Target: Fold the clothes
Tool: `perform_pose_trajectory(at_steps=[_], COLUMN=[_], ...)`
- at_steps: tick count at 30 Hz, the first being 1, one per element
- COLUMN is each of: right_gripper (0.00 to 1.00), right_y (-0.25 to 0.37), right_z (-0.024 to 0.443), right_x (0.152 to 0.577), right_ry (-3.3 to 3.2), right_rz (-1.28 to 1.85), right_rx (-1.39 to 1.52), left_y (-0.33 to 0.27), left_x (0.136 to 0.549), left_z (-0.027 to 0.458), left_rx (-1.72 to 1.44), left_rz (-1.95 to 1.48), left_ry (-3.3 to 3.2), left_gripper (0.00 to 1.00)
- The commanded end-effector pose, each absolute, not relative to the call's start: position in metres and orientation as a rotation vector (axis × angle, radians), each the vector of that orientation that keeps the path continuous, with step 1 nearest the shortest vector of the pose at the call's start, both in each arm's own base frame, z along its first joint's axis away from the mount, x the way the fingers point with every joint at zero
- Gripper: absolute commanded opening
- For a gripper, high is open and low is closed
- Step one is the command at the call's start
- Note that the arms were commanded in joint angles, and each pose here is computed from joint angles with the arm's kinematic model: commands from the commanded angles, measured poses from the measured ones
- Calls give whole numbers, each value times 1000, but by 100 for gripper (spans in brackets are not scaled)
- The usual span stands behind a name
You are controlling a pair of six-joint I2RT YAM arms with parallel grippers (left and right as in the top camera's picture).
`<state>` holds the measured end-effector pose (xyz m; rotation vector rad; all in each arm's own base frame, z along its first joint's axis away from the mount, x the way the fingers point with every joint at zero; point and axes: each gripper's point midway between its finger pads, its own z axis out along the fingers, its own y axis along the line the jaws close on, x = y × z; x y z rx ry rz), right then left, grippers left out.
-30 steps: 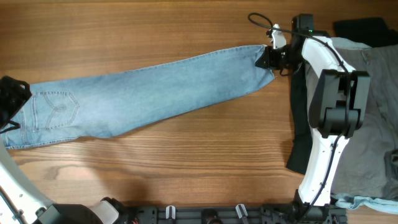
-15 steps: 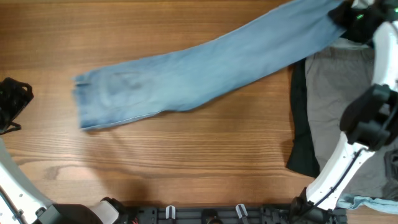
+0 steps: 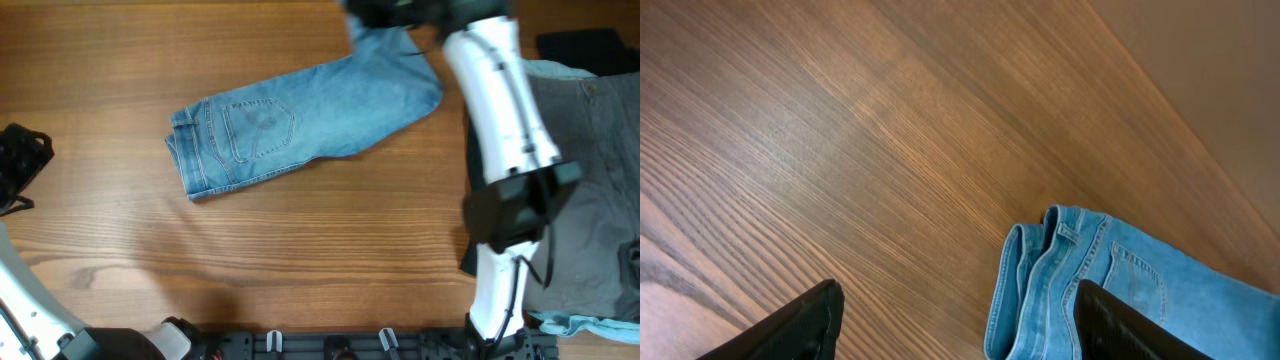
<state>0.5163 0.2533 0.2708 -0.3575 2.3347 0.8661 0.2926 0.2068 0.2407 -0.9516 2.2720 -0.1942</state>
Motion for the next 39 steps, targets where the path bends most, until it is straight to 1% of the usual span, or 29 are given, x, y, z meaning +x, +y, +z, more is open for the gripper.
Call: perform_pose_trajectory(at_steps=[1,3,5,6,9,13,14,15,16,17,19,20,21,22,23,24,25,27,28,30,31,32,33,34,35,36,37,38,39], right_gripper=[5,4,4,4,4,5,8,16,38,51,61,72,74,74,72,68,64,63,63,63,62,59,55,47,38,28,19,15,8], right_y=[316,351,387,413,451,487,498,509,520,529,534,531,525,518,499,477,447,382,352,285,256,228,203,158,143,138,136,136,138], right_z=[272,262,240,221,188,156,159,160,162,163,165,170,177,184,194,202,209,215,213,200,193,187,181,175,176,179,183,184,181], right_x=[497,483,472,465,440,405,397,390,383,375,365,368,375,384,403,423,447,488,505,531,538,543,546,549,547,545,541,537,533], right_ry=[2315,2306,2306,2300,2341,2390,2366,2338,2301,2276,2216,2202,2188,2185,2194,2209,2248,2318,2346,2430,2468,2503,2532,2567,2566,2550,2533,2535,2554], right_rz=[766,797,826,847,916,972,1014,1057,1095,1114,1126,1114,1103,1087,1040,984,923,840,810,763,743,722,707,695,737,796,866,893,898], right_rx=[-388,-464,-533,-588,-687,-772,-806,-837,-869,-907,-1008,-1014,-1005,-979,-912,-845,-740,-556,-487,-339,-272,-219,-190,-141,-150,-188,-221,-233,-239], left_y=[198,198,198,198,199,199,200,201,202,203,203,202,200,199,196,191,183,161,152,127,114,104,94,74,63,53,46,43,39], left_x=[298,298,299,299,299,299,300,302,303,303,303,304,305,306,308,312,317,328,332,340,345,349,353,362,368,374,380,384,389], left_z=[253,253,254,254,254,254,255,256,257,257,257,257,257,257,257,257,255,252,249,241,236,231,226,212,200,184,167,149,128], left_rx=[-885,-885,-882,-882,-882,-880,-877,-872,-867,-865,-866,-864,-858,-853,-841,-824,-792,-698,-659,-582,-548,-520,-491,-435,-407,-385,-375,-376,-397], left_rz=[-236,-237,-235,-235,-234,-233,-231,-226,-221,-220,-221,-225,-242,-254,-276,-293,-307,-331,-343,-386,-412,-434,-454,-496,-520,-540,-549,-551,-573], left_ry=[2250,2250,2247,2248,2247,2244,2241,2235,2230,2227,2228,2228,2226,2225,2227,2233,2251,2299,2322,2381,2410,2435,2459,2513,2550,2598,2646,2691,2735], left_gripper=[74,74,74,74,74,74,75,75,75,75,75,76,77,77,77,76,72,69,70,75,75,73,69,49,32,19,12,10,13])
